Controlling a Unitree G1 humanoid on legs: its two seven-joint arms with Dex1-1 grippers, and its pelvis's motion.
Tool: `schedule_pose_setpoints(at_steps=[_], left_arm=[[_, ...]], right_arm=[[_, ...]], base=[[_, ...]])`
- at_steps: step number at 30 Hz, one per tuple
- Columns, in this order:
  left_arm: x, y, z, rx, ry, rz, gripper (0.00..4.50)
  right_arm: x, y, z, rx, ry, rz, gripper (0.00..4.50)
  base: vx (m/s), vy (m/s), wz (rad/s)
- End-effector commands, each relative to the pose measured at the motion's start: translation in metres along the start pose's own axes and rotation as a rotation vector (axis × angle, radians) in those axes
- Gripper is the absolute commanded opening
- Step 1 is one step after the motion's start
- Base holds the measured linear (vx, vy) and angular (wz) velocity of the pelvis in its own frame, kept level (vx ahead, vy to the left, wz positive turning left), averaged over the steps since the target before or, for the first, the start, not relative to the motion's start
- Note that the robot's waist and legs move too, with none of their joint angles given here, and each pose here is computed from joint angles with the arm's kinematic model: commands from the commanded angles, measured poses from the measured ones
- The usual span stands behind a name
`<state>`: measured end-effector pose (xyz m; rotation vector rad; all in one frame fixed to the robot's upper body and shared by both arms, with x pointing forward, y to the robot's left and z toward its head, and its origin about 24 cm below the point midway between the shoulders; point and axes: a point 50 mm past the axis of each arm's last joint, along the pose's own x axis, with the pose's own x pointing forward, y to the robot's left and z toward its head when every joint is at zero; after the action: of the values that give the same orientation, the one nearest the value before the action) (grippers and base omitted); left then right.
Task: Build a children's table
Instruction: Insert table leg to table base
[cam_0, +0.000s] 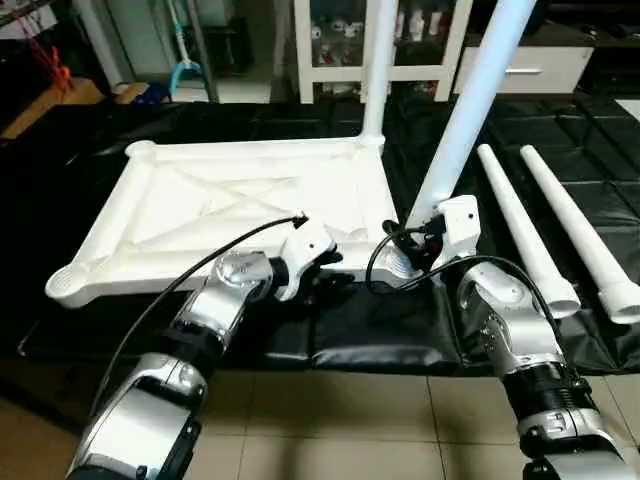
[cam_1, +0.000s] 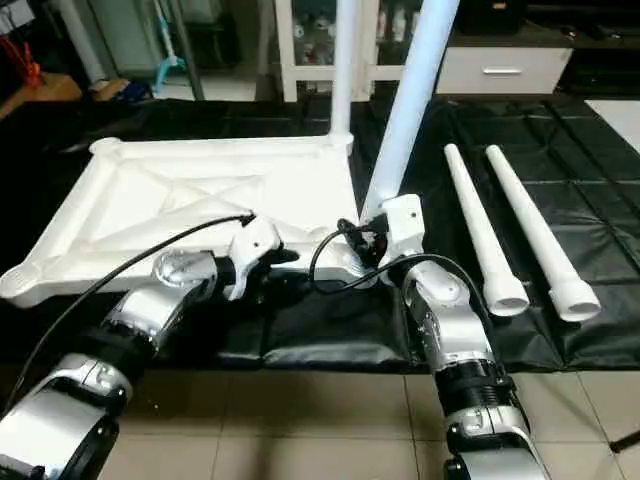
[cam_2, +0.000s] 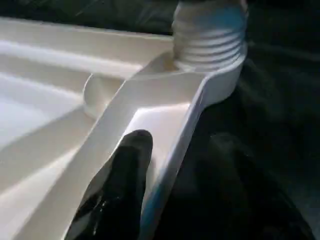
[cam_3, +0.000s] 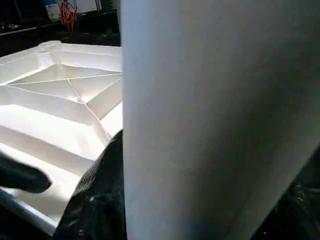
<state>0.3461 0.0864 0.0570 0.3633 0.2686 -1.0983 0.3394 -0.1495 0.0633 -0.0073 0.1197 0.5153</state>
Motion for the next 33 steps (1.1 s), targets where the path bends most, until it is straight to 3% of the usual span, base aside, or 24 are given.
schedule_pose_setpoints(at_steps=[1, 7, 16, 17, 24, 33], left_arm=[[0.000, 0.002, 0.005, 0.020, -0.006, -0.034, 2.52], [-0.001, 0.000, 0.002, 0.053, 0.039, -0.115, 2.84], [-0.003, 0.000, -0.004, 0.037, 0.078, -0.145, 2.84], [-0.002, 0.001, -0.003, 0.028, 0.070, -0.139, 2.57], [-0.002, 0.006, 0.003, -0.002, 0.050, -0.146, 2.13], [-0.004, 0.001, -0.006, -0.003, 0.092, -0.200, 1.58]], right_arm=[[-0.004, 0.011, -0.023, -0.068, 0.140, 0.096, 1.87], [-0.007, 0.012, -0.023, -0.112, 0.146, 0.150, 1.87], [-0.002, 0.019, -0.022, -0.111, 0.134, 0.148, 1.87], [-0.002, 0.020, -0.022, -0.115, 0.133, 0.151, 1.87], [-0.003, 0.021, -0.023, -0.146, 0.138, 0.165, 1.87], [-0.003, 0.020, -0.022, -0.154, 0.132, 0.157, 1.87]], base=[[0.000, 0.000, 0.00], [0.000, 0.000, 0.00], [0.000, 0.000, 0.00], [0.000, 0.000, 0.00], [0.000, 0.000, 0.00], [0.000, 0.000, 0.00]])
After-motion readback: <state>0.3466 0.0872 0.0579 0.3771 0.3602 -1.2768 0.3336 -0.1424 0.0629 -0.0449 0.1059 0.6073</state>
